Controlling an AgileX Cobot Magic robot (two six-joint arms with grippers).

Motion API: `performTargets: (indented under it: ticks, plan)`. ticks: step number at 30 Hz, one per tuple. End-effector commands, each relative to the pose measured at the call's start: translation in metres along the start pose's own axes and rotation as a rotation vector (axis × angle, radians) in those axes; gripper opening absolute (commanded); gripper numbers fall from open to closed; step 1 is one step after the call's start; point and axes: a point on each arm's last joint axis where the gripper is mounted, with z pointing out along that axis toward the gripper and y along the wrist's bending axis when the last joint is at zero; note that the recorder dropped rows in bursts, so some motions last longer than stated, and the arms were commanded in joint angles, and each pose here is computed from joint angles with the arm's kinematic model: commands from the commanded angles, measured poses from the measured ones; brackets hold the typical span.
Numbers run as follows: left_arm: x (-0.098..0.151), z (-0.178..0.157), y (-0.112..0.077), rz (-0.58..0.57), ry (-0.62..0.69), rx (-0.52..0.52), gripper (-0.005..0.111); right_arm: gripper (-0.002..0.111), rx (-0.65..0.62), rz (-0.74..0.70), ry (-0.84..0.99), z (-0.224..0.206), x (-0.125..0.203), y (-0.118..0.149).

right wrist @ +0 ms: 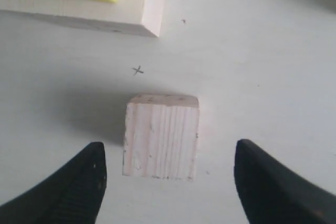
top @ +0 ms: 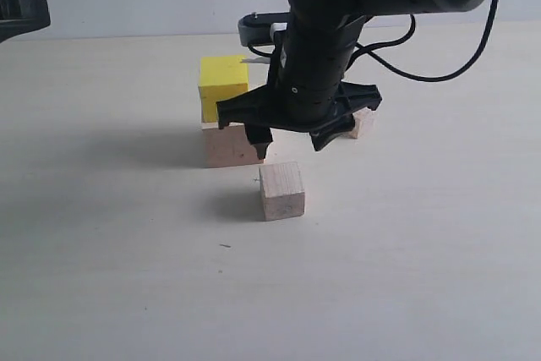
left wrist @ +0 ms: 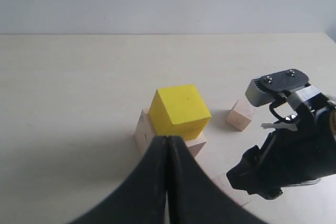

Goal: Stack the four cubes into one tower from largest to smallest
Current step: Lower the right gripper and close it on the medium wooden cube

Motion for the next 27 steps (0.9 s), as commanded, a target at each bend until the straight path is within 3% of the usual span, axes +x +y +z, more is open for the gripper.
performTargets:
  ticks: [1,27]
  plan:
    - [0.002,-0.001,-0.001,-0.012,0.002,0.008,0.0,0.066,0.012,0.022,0.022,0.004,0.0,0.0]
    - [0.002,-0.001,-0.001,-0.012,0.007,0.007,0.0,0.066,-0.007,0.037,0.095,0.05,0.003,0.006]
